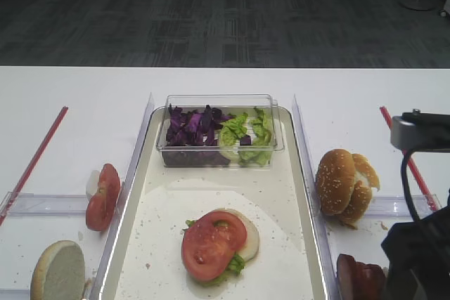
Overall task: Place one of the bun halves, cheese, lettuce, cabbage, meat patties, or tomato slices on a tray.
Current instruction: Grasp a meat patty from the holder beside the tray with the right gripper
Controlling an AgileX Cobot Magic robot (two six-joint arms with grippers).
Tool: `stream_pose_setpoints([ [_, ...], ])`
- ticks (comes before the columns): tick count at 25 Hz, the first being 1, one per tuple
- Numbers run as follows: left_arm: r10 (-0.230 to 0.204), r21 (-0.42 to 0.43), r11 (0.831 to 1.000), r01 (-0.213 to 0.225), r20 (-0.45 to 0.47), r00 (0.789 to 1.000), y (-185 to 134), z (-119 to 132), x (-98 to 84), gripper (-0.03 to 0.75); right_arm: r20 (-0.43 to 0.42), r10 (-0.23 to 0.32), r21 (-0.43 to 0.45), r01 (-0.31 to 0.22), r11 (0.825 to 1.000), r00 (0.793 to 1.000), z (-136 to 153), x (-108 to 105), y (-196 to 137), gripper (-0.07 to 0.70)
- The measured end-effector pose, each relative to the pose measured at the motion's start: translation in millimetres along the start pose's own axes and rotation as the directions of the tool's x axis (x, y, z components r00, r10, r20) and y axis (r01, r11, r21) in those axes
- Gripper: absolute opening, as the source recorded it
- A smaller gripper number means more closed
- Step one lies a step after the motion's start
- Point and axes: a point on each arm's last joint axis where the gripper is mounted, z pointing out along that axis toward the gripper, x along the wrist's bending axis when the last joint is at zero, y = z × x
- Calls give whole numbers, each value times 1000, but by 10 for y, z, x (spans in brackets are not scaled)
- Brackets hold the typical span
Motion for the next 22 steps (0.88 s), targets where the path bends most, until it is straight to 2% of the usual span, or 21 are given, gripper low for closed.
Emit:
stream_pose_setpoints([
  [5,0,0,1000,0,0,1000,0,0,0,525,-12,-37,-10,37,999,999,-65,199,5,606],
  [8,0,0,1000,0,0,1000,0,0,0,525,-7,-49,18,49,999,999,-31,310,37,604],
  [14,0,0,1000,0,0,1000,0,0,0,525,34,-24,93,21,995,999,157,462,141,603],
  [22,0,0,1000,0,0,1000,0,0,0,525,54,-2,83,-3,997,999,217,507,275,599],
])
